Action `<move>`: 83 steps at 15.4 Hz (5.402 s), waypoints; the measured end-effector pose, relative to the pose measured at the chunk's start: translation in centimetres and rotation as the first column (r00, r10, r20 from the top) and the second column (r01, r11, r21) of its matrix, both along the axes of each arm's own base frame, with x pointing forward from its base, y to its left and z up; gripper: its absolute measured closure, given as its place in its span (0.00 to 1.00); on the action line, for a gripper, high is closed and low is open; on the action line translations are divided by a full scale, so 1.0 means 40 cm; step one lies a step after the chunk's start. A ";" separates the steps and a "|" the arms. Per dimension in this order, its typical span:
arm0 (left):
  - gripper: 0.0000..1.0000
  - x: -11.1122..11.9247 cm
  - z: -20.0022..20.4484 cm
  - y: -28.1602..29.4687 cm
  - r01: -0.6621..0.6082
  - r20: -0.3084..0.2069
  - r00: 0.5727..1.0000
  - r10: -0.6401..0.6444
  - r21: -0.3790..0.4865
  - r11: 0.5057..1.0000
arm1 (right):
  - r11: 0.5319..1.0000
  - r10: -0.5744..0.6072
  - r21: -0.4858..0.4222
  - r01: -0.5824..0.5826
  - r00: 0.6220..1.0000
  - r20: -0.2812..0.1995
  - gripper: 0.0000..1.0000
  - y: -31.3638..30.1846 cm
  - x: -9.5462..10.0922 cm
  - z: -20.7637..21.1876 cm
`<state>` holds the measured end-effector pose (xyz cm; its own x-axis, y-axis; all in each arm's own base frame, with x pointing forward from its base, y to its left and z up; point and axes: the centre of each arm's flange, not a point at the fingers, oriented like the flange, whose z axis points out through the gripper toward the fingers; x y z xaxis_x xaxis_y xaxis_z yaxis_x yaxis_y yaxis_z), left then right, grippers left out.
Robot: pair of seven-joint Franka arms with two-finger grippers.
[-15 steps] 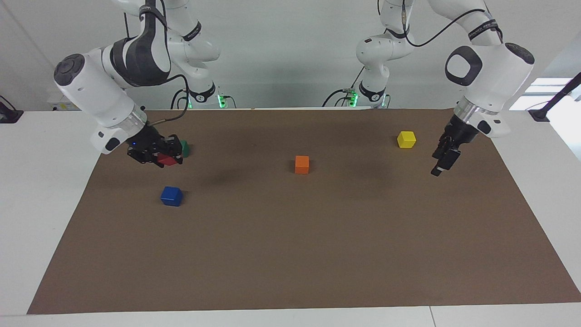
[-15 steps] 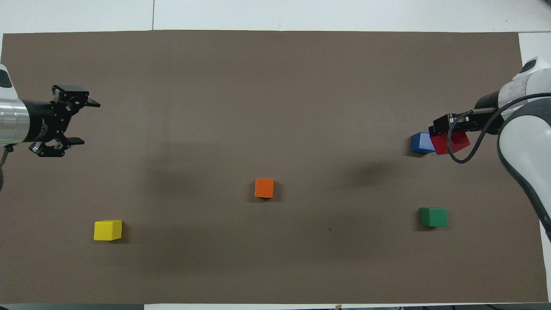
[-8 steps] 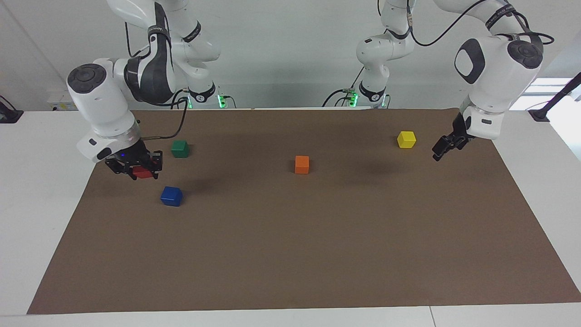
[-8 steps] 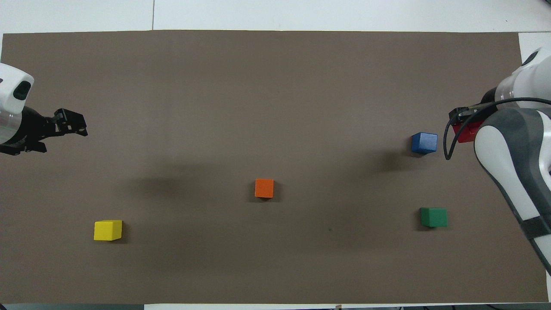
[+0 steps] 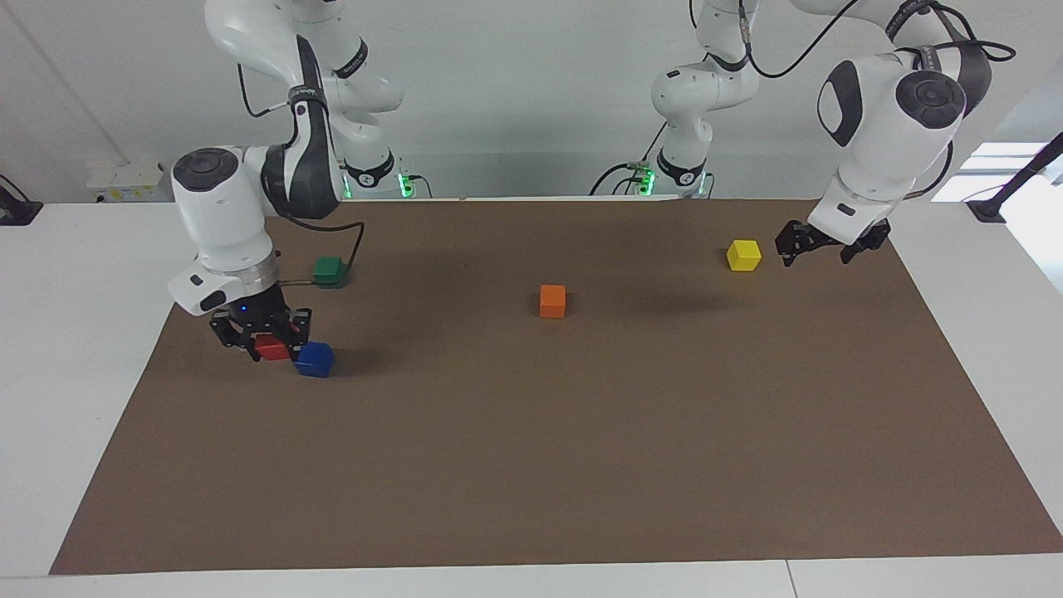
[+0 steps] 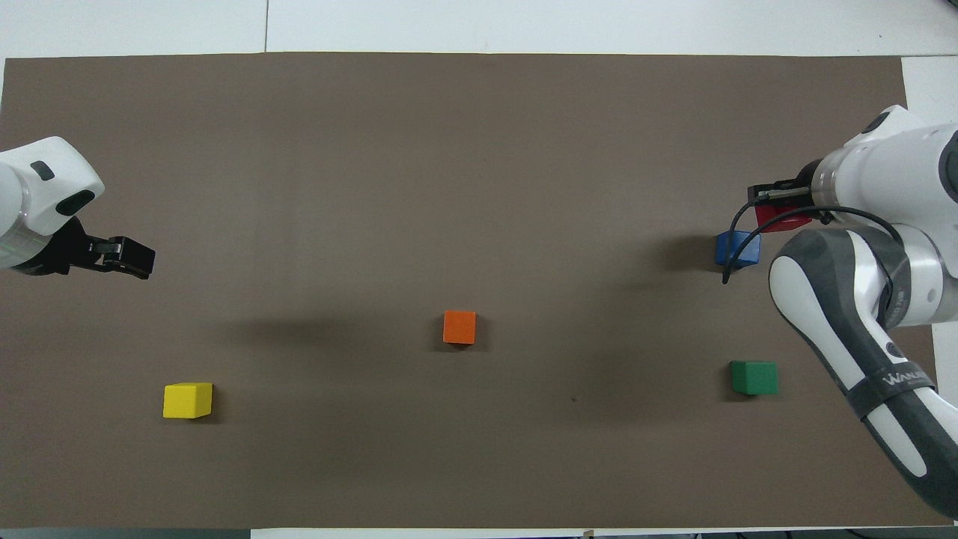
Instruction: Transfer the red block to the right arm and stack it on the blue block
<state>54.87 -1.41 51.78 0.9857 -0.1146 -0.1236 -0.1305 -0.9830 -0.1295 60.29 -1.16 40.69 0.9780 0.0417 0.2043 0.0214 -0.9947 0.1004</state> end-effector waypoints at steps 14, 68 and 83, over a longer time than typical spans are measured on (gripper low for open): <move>0.00 -0.031 0.140 -0.073 -0.028 0.018 0.999 0.029 -0.075 0.997 | 0.984 -0.176 0.031 0.178 0.983 -0.055 0.42 0.009 -0.047 -0.106; 0.00 0.009 0.181 -0.076 -0.054 0.099 0.993 0.066 -0.118 0.992 | 0.958 -0.280 0.041 0.284 0.956 -0.082 0.42 0.016 -0.051 -0.150; 0.00 0.009 0.181 -0.076 -0.054 0.099 0.993 0.066 -0.118 0.992 | 0.951 -0.301 0.041 0.305 0.950 -0.082 0.42 -0.011 -0.047 -0.150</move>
